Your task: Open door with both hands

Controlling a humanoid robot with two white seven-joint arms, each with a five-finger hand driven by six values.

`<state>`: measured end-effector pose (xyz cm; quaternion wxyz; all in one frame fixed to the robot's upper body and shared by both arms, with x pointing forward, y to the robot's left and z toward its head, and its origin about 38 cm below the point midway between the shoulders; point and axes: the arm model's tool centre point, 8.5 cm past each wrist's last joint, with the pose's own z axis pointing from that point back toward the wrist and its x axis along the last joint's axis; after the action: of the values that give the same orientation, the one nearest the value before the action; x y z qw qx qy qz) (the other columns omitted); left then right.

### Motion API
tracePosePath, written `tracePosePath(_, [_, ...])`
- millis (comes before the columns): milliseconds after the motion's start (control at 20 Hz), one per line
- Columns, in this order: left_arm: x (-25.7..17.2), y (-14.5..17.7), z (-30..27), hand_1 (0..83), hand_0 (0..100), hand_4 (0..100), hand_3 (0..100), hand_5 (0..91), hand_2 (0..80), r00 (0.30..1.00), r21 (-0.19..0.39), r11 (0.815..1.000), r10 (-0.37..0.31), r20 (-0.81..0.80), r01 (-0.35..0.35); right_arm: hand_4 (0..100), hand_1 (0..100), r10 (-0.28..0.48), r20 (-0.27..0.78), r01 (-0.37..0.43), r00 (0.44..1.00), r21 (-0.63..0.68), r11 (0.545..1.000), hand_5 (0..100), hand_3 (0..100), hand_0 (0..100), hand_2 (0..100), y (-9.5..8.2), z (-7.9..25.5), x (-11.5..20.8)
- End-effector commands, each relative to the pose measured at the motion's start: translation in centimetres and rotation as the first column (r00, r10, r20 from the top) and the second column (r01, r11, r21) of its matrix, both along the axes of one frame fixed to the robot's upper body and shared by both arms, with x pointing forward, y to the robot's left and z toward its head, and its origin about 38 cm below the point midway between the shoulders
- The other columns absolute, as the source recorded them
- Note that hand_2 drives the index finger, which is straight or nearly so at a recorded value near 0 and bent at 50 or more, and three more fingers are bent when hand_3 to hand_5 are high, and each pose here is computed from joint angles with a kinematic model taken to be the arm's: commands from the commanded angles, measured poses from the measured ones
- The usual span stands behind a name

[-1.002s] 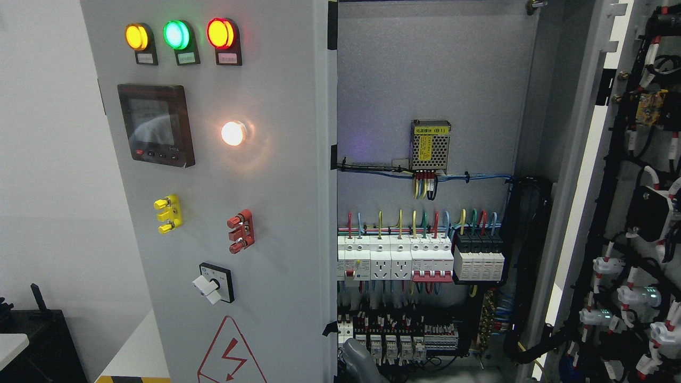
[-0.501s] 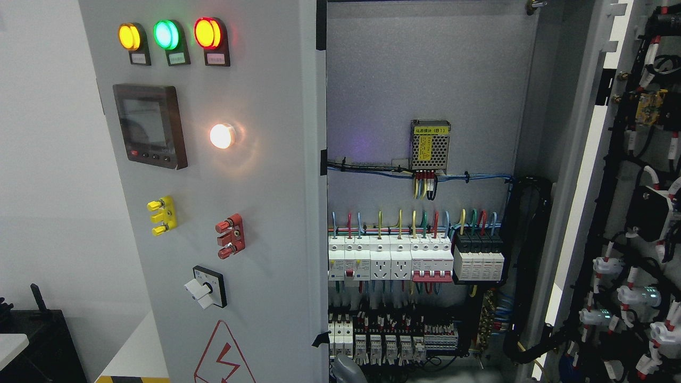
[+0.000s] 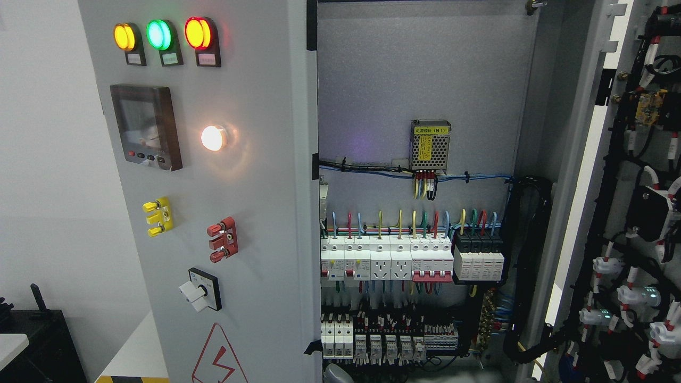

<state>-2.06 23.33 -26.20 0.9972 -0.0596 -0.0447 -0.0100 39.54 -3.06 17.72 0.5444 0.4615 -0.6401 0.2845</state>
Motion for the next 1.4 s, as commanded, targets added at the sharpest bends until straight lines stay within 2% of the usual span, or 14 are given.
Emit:
tracePosePath(0, [-0.8, -0.1, 0.1, 0.0, 0, 4, 0, 0.0, 0.0, 1.0, -0.003, 1.0, 0.001, -0.023, -0.001, 0, 0, 0.017, 0.004, -0.017, 1.0, -0.027, 0.999, 0, 0, 0, 0, 0.0, -0.5, -0.4])
tracePosePath(351, [-0.8, -0.1, 0.1, 0.0, 0, 4, 0, 0.0, 0.0, 1.0, -0.003, 1.0, 0.001, -0.023, -0.001, 0, 0, 0.074, 0.025, -0.074, 0.997, -0.024, 0.997, 0, 0, 0, 0, 0.9, -0.1, -1.4])
tracePosePath(1152, [-0.8, -0.1, 0.1, 0.0, 0, 4, 0, 0.0, 0.0, 1.0, -0.003, 1.0, 0.001, -0.023, -0.001, 0, 0, 0.112, 0.042, -0.111, 0.993, -0.02, 0.994, 0, 0, 0, 0, 1.7, 0.2, -2.2])
tracePosePath(1352, [-0.8, -0.1, 0.1, 0.0, 0, 4, 0, 0.0, 0.0, 1.0, -0.003, 1.0, 0.001, -0.023, -0.001, 0, 0, 0.135, 0.034, -0.134, 0.99, -0.025, 0.991, 0, 0, 0, 0, 2.4, -0.2, -2.8])
